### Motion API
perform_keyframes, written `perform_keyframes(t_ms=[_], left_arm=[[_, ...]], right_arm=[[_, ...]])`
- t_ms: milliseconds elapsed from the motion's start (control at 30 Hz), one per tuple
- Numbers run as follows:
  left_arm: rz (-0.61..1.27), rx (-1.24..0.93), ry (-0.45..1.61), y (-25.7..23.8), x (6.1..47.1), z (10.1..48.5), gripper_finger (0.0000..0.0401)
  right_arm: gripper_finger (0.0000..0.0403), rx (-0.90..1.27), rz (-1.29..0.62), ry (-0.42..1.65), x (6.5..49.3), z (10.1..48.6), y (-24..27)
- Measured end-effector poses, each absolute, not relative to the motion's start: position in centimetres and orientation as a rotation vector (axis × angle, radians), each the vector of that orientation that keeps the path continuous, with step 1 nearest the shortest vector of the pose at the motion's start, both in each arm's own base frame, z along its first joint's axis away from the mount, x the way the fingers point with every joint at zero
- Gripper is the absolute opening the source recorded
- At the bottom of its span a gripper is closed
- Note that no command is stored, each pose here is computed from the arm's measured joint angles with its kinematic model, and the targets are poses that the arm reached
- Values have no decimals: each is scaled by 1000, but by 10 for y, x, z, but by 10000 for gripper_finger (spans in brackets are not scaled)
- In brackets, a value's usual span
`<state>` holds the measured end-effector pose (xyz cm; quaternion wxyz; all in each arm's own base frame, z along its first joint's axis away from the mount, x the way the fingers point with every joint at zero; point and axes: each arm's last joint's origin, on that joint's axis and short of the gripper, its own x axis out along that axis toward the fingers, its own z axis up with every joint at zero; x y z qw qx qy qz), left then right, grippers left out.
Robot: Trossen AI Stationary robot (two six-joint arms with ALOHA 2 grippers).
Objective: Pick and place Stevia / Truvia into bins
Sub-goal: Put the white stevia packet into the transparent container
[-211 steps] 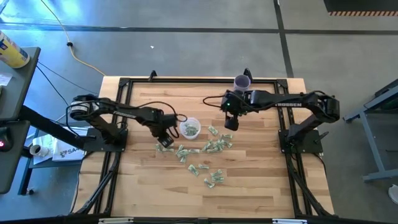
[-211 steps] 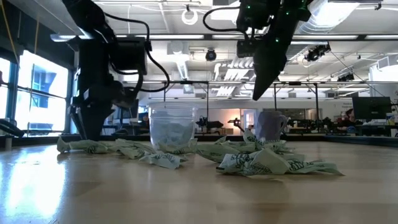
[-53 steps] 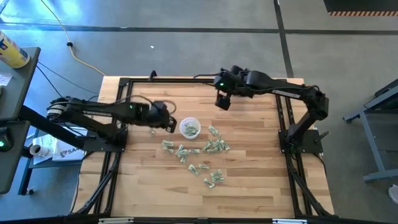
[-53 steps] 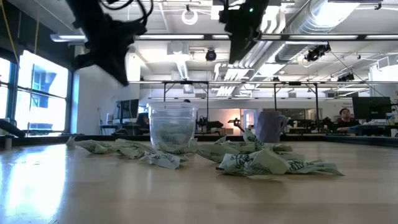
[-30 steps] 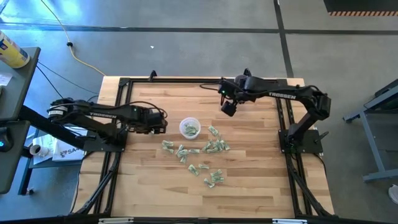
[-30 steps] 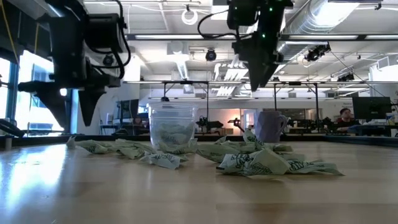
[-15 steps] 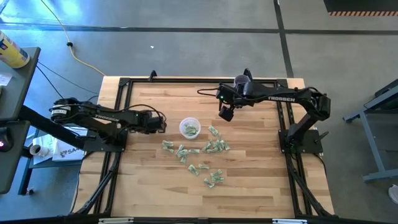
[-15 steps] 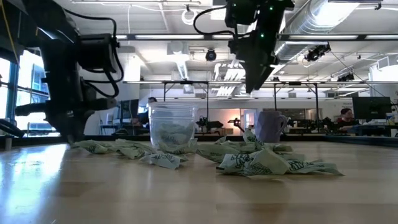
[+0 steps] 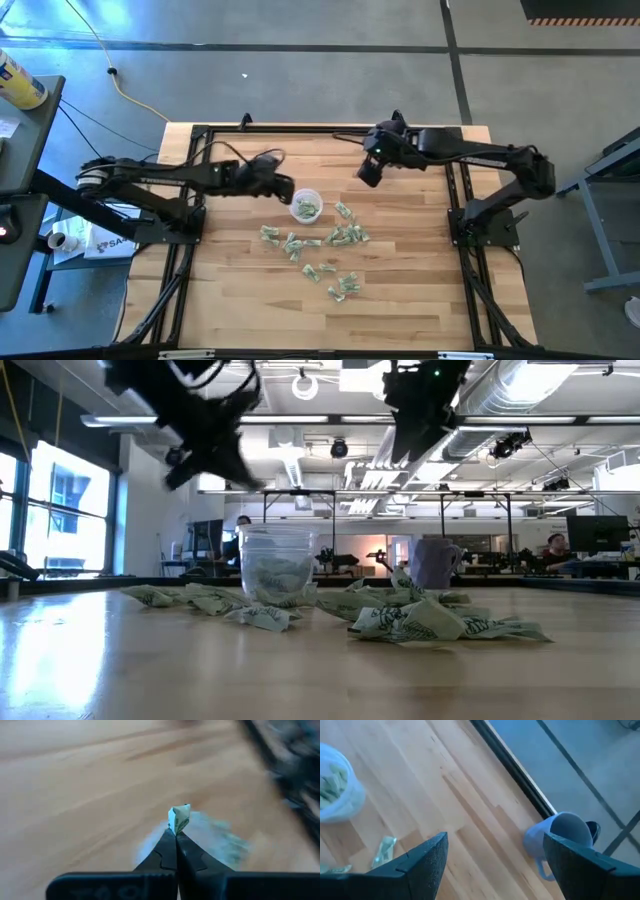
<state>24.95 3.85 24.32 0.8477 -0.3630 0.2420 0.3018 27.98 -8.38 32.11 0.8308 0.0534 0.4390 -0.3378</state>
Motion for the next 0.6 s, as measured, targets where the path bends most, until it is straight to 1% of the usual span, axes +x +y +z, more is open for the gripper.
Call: perform_keyframes(t_ms=[67,167,267,333,433,500,600], left_arm=[[558,-700,577,39,266,246,24],[485,-663,752,39,288,226,30],[398,-695,832,38,310,215,57],[387,-710,904,38,318,209,81],[422,-695,958,39,321,223,120],[472,-633,984,40,318,238,145],[553,-527,1092,41,301,263,180]], right_arm=[[316,134,-714,926,277,323,-85],[316,157,-698,948,276,321,-87],[316,171,-702,971,276,318,-87],[316,171,-691,992,275,317,-83],[316,165,-645,1017,276,316,-75],[316,152,-600,1028,277,311,-70],[316,191,-488,1050,280,290,-63]])
